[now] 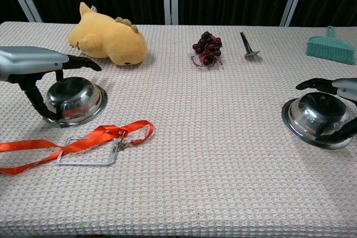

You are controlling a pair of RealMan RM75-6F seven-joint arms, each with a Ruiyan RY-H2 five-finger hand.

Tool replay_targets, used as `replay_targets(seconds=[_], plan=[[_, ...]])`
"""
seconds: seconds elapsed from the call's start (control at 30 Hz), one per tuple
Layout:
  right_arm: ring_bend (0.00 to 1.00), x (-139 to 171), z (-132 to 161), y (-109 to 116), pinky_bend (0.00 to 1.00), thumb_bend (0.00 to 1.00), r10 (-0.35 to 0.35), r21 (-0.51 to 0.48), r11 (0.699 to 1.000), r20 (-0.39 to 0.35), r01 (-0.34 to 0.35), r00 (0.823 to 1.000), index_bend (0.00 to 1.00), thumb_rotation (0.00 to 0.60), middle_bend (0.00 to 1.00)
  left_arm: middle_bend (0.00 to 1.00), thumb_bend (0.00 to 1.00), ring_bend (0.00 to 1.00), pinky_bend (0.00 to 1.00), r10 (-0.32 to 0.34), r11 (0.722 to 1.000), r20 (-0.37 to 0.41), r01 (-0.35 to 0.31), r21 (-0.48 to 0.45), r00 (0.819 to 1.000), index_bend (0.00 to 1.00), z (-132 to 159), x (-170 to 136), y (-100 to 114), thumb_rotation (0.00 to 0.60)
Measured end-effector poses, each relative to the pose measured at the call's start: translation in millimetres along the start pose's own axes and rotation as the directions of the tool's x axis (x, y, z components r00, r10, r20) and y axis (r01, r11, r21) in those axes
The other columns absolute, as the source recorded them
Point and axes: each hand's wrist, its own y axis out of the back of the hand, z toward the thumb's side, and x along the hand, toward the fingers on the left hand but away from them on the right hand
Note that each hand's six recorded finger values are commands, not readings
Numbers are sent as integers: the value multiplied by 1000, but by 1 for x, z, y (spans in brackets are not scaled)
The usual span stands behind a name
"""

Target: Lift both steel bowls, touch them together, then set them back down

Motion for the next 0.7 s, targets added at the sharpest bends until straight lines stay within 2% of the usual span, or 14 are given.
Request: replay_targets(seconds=[0.07, 0.23, 0.43, 0.5, 0.6, 0.7], plan=[[0, -1, -1, -1, 38, 218, 5, 3, 1000, 4, -5, 1000, 0, 598, 47, 96, 42, 78, 418, 11, 1000, 5, -11, 1, 1000, 123, 1, 1, 1, 600], [0, -2, -1, -1, 57, 269, 8, 18, 1000, 8, -9, 1000, 6, 600, 101, 193, 44, 135, 458, 26, 1000, 17, -27, 16, 1000, 246, 2, 2, 3, 600], [41, -4, 0, -2, 82, 291, 9, 26, 1000, 13, -9, 1000, 111, 600, 151, 252, 45, 166, 467, 26, 999, 19, -27, 29, 999, 376, 2, 3, -1, 600], [85, -4, 0, -1, 111, 298, 3, 27, 1000, 15, -3, 1000, 180, 600, 179, 300, 45, 191, 482, 32, 999, 18, -33, 28, 999, 444, 2, 3, 0, 600], [210, -5, 0, 1, 182, 331, -22, 26, 999, 21, 22, 1000, 352, 600, 261, 411, 44, 242, 514, 54, 998, 15, -54, 18, 998, 521, 1, 3, 1, 600], [337, -5, 1, 4, 249, 375, -58, 29, 998, 24, 57, 998, 528, 600, 396, 503, 56, 294, 553, 87, 996, 10, -87, 5, 996, 571, 0, 1, 5, 600]])
